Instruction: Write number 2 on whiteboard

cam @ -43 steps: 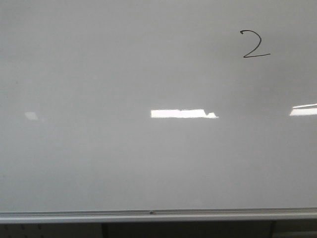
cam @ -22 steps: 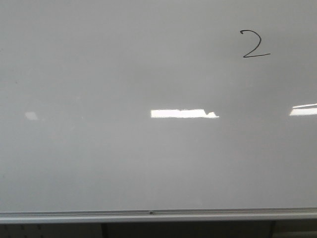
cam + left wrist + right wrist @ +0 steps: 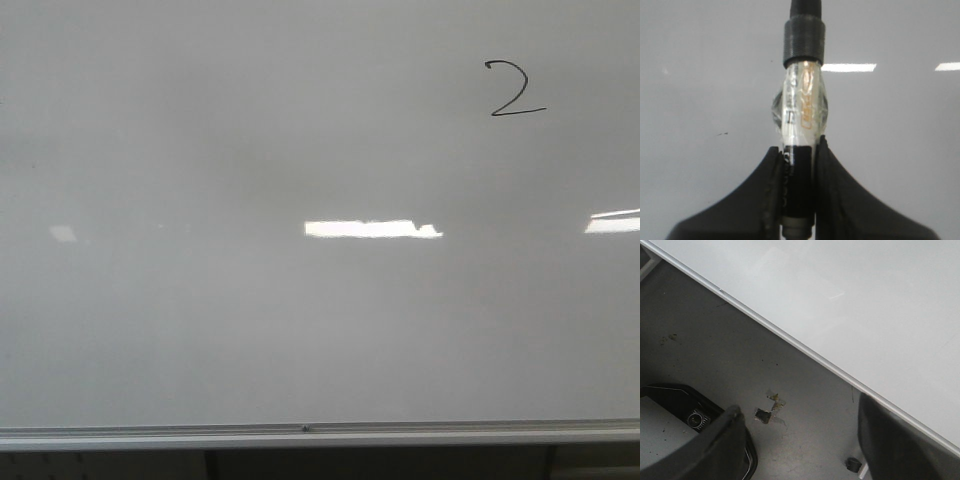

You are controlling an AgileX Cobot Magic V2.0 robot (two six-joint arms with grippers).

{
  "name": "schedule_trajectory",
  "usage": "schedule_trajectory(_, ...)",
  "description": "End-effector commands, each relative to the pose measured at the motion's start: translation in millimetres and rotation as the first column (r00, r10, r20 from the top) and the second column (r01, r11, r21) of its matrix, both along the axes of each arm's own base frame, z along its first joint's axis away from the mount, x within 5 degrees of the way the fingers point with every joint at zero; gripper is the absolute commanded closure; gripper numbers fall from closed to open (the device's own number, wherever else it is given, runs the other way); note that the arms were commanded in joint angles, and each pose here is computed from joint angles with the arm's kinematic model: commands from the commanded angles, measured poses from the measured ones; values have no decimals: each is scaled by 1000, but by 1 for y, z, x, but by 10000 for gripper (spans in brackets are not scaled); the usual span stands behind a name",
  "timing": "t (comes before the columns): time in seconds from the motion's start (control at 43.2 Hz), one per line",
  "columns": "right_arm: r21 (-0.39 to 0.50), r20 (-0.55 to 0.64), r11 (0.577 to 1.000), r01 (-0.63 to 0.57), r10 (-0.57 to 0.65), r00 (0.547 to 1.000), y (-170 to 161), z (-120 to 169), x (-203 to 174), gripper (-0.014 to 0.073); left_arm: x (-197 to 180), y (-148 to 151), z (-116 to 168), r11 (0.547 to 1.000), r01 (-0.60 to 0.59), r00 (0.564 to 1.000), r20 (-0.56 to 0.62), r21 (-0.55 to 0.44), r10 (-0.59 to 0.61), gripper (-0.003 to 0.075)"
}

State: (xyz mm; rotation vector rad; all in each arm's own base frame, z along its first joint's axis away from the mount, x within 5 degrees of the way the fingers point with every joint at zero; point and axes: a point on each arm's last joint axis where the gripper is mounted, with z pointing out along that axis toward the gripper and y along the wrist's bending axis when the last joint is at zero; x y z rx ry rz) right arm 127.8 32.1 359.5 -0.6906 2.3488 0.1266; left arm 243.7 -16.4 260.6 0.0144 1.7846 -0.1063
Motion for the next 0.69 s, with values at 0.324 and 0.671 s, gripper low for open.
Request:
schedule_trajectory(0.324,27,84,1000,11,-13,996,0,13,2,88,40,-3,-12,999,13,966,260,-39,-3,729)
schedule_trajectory(0.671,27,83,1000,11,-13,996,0,13,2,88,70,-5,-36,999,10,984,178,-35,-3,728)
